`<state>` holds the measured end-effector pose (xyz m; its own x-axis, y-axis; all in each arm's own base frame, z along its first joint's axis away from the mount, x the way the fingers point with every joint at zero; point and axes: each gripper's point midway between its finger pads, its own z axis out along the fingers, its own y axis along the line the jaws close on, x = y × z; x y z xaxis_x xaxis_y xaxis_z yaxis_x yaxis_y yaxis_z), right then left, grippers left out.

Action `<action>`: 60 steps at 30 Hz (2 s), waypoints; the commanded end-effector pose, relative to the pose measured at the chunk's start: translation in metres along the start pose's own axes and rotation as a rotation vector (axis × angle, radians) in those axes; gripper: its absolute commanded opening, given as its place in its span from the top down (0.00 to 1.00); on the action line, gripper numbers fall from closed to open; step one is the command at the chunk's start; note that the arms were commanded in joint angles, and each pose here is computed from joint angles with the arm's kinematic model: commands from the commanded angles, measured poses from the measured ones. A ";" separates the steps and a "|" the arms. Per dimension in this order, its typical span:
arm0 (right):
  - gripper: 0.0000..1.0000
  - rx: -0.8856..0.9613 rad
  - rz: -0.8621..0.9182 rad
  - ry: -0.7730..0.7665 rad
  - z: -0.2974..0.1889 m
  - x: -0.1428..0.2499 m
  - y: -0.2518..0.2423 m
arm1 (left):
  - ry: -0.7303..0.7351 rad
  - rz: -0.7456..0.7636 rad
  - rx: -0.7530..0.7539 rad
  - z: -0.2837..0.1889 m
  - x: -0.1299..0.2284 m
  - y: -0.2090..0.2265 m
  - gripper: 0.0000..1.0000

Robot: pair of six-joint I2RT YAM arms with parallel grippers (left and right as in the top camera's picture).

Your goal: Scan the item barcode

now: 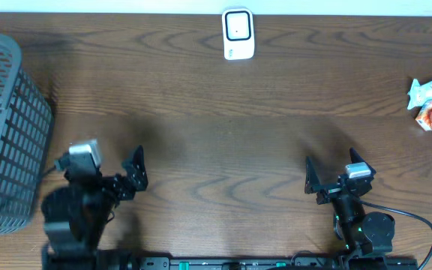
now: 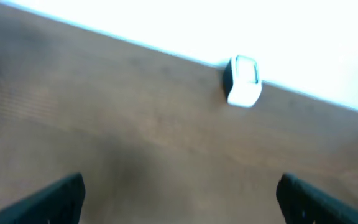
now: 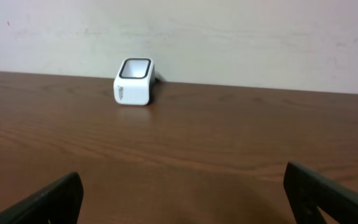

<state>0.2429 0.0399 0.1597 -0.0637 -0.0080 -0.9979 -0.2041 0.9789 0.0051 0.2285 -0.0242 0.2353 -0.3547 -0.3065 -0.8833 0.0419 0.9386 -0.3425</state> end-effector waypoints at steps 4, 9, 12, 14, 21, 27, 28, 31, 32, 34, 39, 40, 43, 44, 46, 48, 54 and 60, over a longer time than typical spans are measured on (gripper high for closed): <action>0.01 0.000 0.007 0.000 0.000 0.001 0.000 | -0.167 0.052 0.048 0.004 0.014 0.005 0.02; 0.01 0.000 0.007 0.000 0.000 0.001 0.000 | -0.262 0.071 0.077 0.011 0.020 0.009 0.02; 0.01 0.000 0.007 0.000 0.000 0.001 0.000 | -0.324 0.084 0.096 0.012 0.018 0.008 0.02; 0.01 0.000 0.007 0.000 0.000 0.000 0.000 | -0.371 0.094 0.110 0.014 0.015 0.008 0.02; 0.01 0.000 0.007 0.000 0.000 0.001 0.000 | -0.470 0.114 0.139 0.014 0.007 0.005 0.02; 0.01 0.000 0.007 0.000 0.000 0.000 0.000 | -0.461 0.135 0.130 0.020 0.016 0.009 0.02; 0.01 0.000 0.007 0.000 0.000 0.000 0.000 | -0.460 0.148 0.130 0.020 0.016 0.009 0.02; 0.01 0.000 0.007 0.000 0.000 0.001 0.000 | -0.439 0.208 0.113 0.023 0.021 0.010 0.02; 0.01 0.000 0.007 0.000 0.000 0.001 0.000 | -0.420 0.225 0.103 0.025 0.026 0.012 0.02; 0.01 0.000 0.007 0.000 0.000 0.001 0.000 | -0.368 0.249 0.084 0.030 0.037 0.017 0.02; 0.01 0.000 0.007 0.000 0.000 0.001 0.000 | -0.235 0.239 0.029 0.041 0.067 0.033 0.02; 0.01 0.000 0.007 0.000 0.000 0.000 0.000 | -0.210 0.233 0.008 0.042 0.073 0.037 0.02; 0.01 0.000 0.007 0.000 0.000 0.001 0.000 | -0.202 0.235 -0.015 0.043 0.074 0.042 0.02; 0.01 0.000 0.007 0.000 0.000 0.001 0.000 | -0.203 0.235 -0.022 0.043 0.074 0.043 0.02; 0.01 0.000 0.007 0.000 0.000 0.000 0.000 | -0.204 0.239 -0.041 0.043 0.074 0.046 0.02; 0.01 0.000 0.007 0.000 0.000 0.000 0.000 | -0.204 0.241 -0.049 0.042 0.074 0.047 0.02; 0.01 0.000 0.007 0.000 0.000 0.001 0.000 | -0.208 0.252 -0.069 0.042 0.073 0.050 0.02; 0.01 0.000 0.007 0.000 0.000 0.001 0.000 | -0.206 0.251 -0.071 0.042 0.073 0.051 0.02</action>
<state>0.2429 0.0399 0.1596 -0.0640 -0.0081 -0.9979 -0.2041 0.9789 0.0052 0.2450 -0.0052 0.1545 -0.1000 -0.0959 -0.9904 0.0393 0.9942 -0.1002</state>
